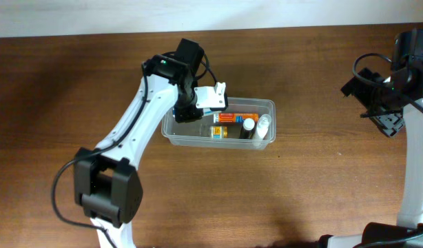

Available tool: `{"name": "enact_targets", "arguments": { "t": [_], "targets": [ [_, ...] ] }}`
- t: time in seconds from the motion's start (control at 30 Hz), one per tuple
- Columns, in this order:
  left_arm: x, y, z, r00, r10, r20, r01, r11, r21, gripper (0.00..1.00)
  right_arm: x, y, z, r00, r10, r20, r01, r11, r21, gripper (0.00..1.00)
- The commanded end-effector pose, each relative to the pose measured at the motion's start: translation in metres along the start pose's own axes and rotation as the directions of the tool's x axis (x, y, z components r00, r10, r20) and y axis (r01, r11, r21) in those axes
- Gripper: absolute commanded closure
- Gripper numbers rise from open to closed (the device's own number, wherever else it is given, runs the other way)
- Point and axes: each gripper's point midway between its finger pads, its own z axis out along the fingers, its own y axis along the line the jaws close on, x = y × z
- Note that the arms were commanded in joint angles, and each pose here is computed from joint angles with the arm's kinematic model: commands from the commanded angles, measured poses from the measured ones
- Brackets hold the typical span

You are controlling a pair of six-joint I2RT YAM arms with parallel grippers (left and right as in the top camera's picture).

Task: Pack container
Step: 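Lower the white-green box into the container and release it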

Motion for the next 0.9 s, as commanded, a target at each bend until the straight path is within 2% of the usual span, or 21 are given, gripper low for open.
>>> {"name": "enact_targets", "arguments": {
  "t": [0.0, 0.1, 0.17, 0.3, 0.37, 0.47, 0.57, 0.67, 0.73, 0.87],
  "targets": [
    [0.015, 0.007, 0.027, 0.997, 0.036, -0.074, -0.035, 0.999, 0.014, 0.69, -0.003, 0.000, -0.008, 1.000, 0.001, 0.024, 0.000, 1.000, -0.014, 0.02],
    [0.023, 0.013, 0.039, 0.992, 0.035, -0.119, -0.035, 0.999, 0.004, 0.65, -0.003, 0.000, -0.008, 1.000, 0.001, 0.024, 0.000, 1.000, -0.014, 0.01],
    [0.035, 0.018, 0.046, 0.981, 0.042, -0.187, -0.044, 0.999, -0.008, 0.66, -0.003, 0.000, -0.008, 1.000, 0.001, 0.024, 0.000, 1.000, -0.014, 0.01],
    [0.042, 0.025, 0.044, 0.971, 0.038, -0.235, -0.049, 0.998, -0.043, 0.67, -0.003, 0.000, -0.008, 1.000, 0.001, 0.024, 0.000, 1.000, -0.014, 0.02],
    [0.043, 0.031, 0.035, 0.965, -0.028, -0.262, 0.003, 0.995, -0.095, 0.66, -0.003, 0.000, -0.008, 1.000, 0.001, 0.024, 0.000, 1.000, -0.014, 0.02],
    [0.026, 0.042, 0.005, 0.970, -0.141, -0.200, 0.102, 0.976, -0.194, 0.63, -0.003, 0.000, -0.008, 1.000, 0.001, 0.024, 0.000, 1.000, -0.014, 0.01],
    [0.012, 0.041, -0.027, 0.976, -0.186, -0.111, 0.157, 0.961, -0.227, 0.57, -0.003, 0.000, -0.008, 1.000, 0.001, 0.024, 0.000, 1.000, -0.014, 0.02],
    [0.000, 0.023, -0.046, 0.983, -0.179, -0.032, 0.171, 0.971, -0.168, 0.51, -0.003, 0.000, -0.008, 1.000, 0.001, 0.024, 0.000, 1.000, -0.014, 0.01],
    [-0.019, 0.004, -0.043, 0.984, -0.169, 0.063, 0.173, 0.983, -0.054, 0.50, -0.003, 0.000, -0.008, 1.000, 0.001, 0.024, 0.000, 1.000, -0.014, 0.02],
    [-0.021, -0.011, -0.020, 0.981, -0.182, 0.074, 0.179, 0.983, 0.047, 0.51, -0.003, 0.000, -0.008, 1.000, 0.001, 0.024, 0.000, 1.000, -0.014, 0.01]
  ]
}}
